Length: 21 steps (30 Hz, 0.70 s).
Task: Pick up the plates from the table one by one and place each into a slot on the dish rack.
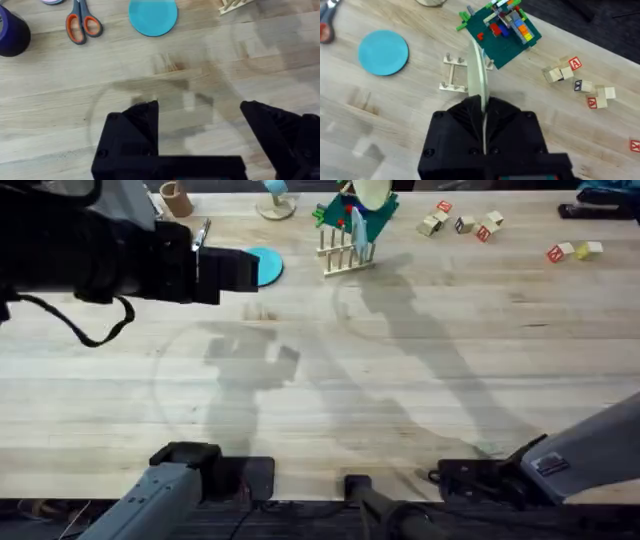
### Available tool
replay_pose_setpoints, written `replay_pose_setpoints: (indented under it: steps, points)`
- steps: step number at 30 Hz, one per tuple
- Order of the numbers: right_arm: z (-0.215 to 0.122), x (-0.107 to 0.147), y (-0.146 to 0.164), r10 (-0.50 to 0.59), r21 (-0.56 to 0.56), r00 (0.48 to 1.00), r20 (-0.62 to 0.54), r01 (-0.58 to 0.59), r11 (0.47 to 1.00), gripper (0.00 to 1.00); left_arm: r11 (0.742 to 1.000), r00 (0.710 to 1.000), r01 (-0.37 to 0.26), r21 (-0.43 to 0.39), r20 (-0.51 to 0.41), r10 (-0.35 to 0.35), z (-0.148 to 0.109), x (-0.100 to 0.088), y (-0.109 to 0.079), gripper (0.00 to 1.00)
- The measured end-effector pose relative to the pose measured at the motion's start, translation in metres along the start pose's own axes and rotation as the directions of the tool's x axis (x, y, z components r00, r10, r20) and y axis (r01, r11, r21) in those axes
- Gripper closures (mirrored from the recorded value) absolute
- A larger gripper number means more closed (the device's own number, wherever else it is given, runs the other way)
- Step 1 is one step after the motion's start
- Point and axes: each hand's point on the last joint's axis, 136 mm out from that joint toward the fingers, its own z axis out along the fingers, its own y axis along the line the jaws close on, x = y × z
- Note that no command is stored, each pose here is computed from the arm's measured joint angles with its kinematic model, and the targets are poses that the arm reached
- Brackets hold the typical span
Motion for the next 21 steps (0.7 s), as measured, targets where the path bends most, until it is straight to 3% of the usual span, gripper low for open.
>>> replay_pose_setpoints:
  steps: [9,13,21]
  points:
    - [0.003,0.001,0.001,0.001,0.001,1.0,-0.006,-0.001,1.0,0.971,1.0,1.0,0.0,0.0,0.0,0.0,0.0,0.0,0.0,0.006]
    - [0.005,0.0,-0.005,0.049,0.038,0.999,-0.002,-0.049,0.998,0.971,1.0,1.0,0.0,0.0,0.0,0.0,0.0,0.0,0.0,0.006]
    - [0.038,0.009,-0.001,0.076,0.073,0.995,-0.057,-0.072,0.995,0.972,1.0,1.0,0.0,0.0,0.0,0.0,0.0,0.0,0.0,0.007]
